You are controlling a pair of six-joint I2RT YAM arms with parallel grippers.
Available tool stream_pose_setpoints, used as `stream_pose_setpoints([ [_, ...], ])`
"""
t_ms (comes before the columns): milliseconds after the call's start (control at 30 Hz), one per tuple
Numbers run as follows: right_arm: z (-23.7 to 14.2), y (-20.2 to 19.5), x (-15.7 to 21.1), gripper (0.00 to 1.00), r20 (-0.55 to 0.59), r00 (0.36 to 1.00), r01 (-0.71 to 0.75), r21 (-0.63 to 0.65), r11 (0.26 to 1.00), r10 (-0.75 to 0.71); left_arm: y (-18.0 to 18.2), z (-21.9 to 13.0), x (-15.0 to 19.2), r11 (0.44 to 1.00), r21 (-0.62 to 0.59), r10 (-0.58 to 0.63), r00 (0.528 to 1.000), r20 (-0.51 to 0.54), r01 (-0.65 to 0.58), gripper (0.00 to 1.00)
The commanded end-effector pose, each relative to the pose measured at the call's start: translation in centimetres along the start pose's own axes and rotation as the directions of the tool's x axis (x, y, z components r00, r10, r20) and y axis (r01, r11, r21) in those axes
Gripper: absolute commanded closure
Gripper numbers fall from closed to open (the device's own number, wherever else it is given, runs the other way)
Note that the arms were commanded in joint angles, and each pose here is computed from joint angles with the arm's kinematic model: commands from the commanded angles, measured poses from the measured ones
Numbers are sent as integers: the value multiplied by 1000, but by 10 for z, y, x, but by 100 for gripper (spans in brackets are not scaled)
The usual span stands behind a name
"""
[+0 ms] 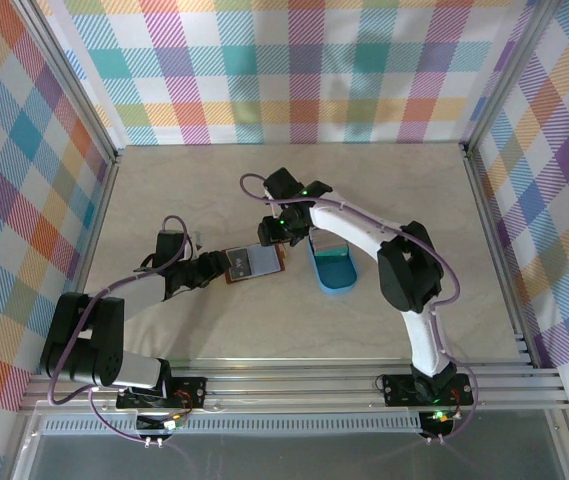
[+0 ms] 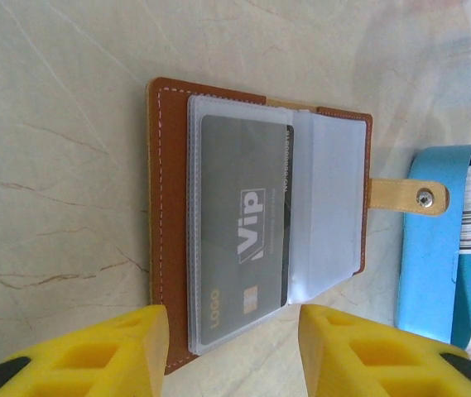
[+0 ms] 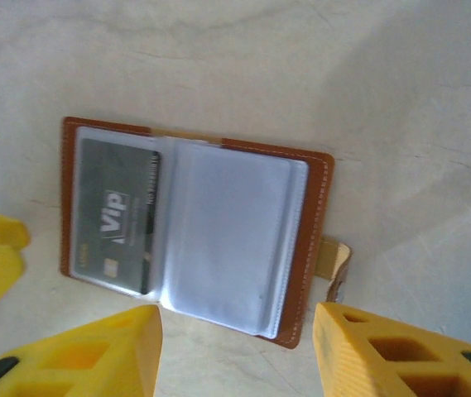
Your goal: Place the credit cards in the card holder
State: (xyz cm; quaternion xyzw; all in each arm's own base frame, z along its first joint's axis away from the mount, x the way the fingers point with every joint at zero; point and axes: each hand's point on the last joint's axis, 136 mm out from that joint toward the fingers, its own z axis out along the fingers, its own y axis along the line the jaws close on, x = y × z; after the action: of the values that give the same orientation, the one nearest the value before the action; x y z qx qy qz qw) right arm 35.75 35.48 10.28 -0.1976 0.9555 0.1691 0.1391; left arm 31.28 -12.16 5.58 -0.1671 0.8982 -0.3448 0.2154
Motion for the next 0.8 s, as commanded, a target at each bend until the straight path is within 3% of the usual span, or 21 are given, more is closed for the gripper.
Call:
stream_pose_setpoints([
  [0,2,-13,4,48,-35,999,-25,75,997,28,0,0,-7,1000,-14,10,1000,3,-10,54],
  [767,16,-48,22,40,-65,980,-178,151,972,190,-5,-5,-9,1000,-10,24,1000,2,-24,54],
])
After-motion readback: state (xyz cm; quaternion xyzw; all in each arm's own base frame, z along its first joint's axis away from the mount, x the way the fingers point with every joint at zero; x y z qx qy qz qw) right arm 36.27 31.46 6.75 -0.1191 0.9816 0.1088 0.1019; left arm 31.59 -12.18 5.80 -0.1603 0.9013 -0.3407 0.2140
